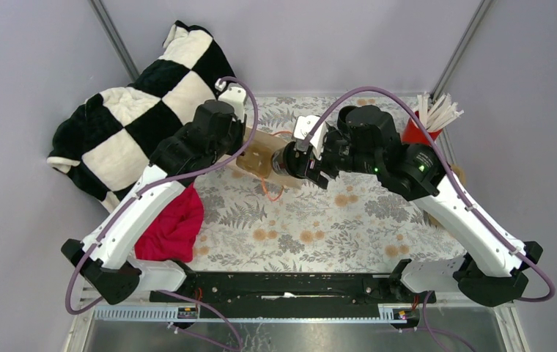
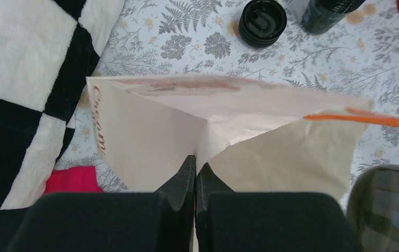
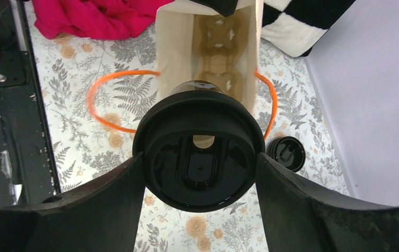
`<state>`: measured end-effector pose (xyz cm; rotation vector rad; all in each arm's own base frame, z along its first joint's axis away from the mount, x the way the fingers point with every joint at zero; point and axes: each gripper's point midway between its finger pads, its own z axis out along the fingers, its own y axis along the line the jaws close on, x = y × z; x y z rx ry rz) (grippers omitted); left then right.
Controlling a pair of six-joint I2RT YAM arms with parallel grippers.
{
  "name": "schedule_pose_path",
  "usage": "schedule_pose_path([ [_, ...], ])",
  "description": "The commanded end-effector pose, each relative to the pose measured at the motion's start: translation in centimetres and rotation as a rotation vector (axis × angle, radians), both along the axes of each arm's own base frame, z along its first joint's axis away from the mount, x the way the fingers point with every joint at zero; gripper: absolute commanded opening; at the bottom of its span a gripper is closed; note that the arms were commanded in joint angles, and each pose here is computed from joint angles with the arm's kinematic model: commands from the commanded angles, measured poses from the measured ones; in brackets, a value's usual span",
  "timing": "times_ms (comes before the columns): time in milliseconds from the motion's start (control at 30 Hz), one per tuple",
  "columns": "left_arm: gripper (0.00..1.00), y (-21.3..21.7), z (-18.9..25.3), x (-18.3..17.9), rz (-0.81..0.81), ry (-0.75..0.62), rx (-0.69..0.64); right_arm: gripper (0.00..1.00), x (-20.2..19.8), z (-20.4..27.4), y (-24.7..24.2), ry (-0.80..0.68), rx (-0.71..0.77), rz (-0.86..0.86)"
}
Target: Pack the takeout coffee
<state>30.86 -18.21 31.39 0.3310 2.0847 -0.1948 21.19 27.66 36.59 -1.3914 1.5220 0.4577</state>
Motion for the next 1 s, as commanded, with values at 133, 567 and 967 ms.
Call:
schedule_pose_path([
  [133,0.00,-2.5,3.9,-1.0,-0.072,-0.073,-0.208,0.41,1.5,1.1,0.5,-0.086,-0.041,-0.015],
  [567,0.00,-6.9,7.0,0.9,-0.180,-0.151,-0.373,0.41,1.7,1.2,-0.9,-0.159,-0.174,-0.034],
  [967,0.00,-4.2,-2.7,-1.3,-0.102,-0.096,-0.357,0.39,0.5,-3.1,-1.0,-0.089,-0.265,-0.012],
])
